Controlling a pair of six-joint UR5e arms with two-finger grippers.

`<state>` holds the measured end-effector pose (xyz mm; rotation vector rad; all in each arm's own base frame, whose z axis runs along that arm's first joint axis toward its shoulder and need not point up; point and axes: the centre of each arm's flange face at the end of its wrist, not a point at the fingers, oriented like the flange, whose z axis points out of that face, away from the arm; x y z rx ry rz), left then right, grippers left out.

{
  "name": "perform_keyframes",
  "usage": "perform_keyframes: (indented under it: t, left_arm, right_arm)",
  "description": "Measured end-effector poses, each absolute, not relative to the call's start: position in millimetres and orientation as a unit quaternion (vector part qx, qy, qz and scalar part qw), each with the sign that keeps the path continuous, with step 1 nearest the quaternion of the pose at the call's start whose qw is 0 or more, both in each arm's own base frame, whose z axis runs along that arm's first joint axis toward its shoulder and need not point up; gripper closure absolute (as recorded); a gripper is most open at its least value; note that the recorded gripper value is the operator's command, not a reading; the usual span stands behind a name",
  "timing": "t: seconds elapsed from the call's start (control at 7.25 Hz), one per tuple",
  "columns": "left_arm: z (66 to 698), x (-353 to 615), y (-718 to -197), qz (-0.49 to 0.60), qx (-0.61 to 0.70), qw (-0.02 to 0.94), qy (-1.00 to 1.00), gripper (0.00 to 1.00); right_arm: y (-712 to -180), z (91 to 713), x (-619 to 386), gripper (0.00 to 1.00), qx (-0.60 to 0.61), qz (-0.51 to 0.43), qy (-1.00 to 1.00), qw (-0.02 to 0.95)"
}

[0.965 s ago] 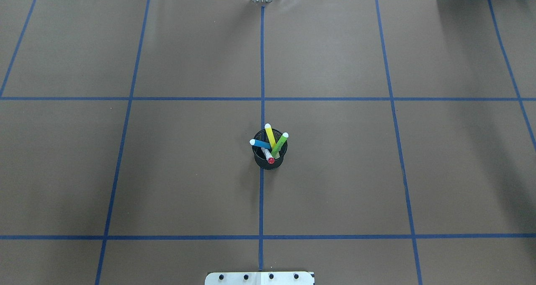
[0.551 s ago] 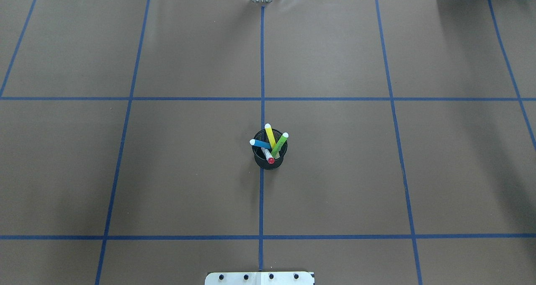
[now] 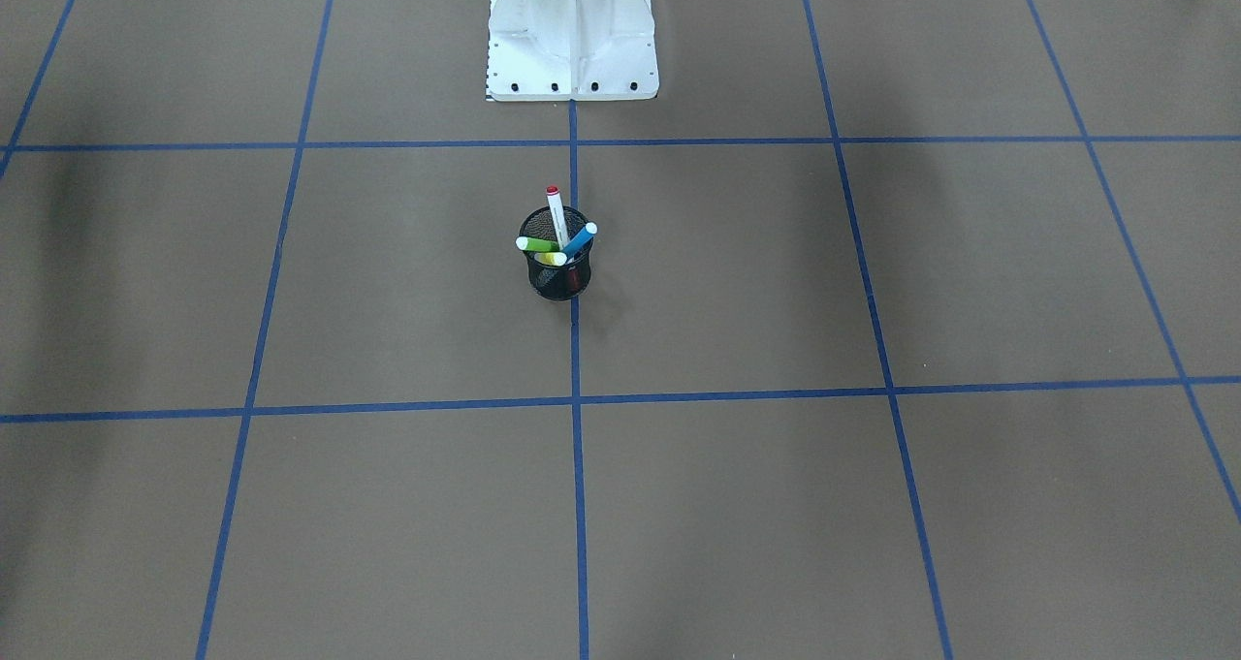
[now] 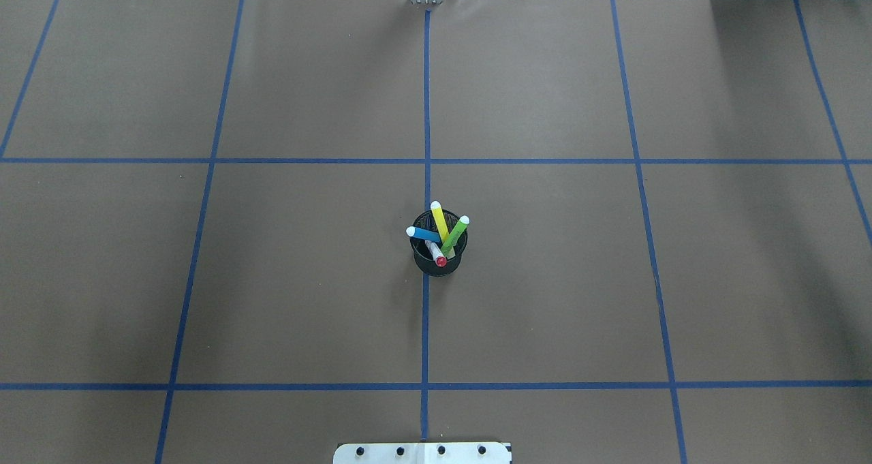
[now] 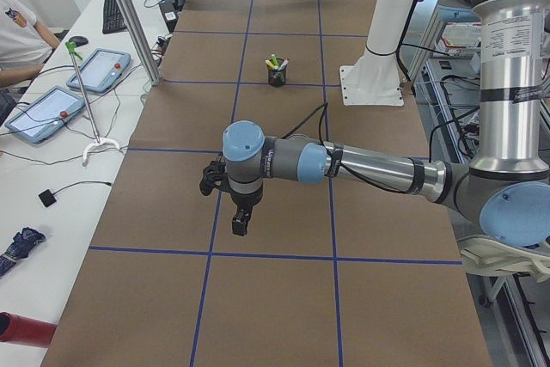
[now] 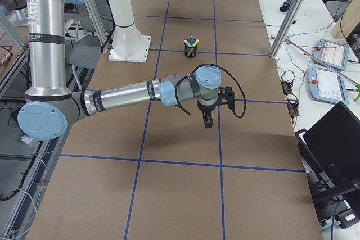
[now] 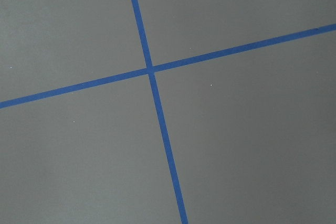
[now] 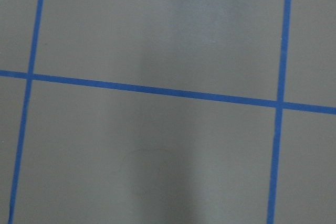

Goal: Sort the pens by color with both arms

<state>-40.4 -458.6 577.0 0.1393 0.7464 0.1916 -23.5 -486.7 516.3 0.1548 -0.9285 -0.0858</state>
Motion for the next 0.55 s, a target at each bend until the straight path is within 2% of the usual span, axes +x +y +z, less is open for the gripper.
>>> perform_keyframes:
  t: [0.55]
  left_arm:
    - [578.5, -40.3, -459.6, 0.092, 0.066, 0.925, 0.364, 0.00]
  right_arm:
    - [-495.6, 382.6, -137.7, 0.01, 0.050, 0.012, -0.505, 0.862]
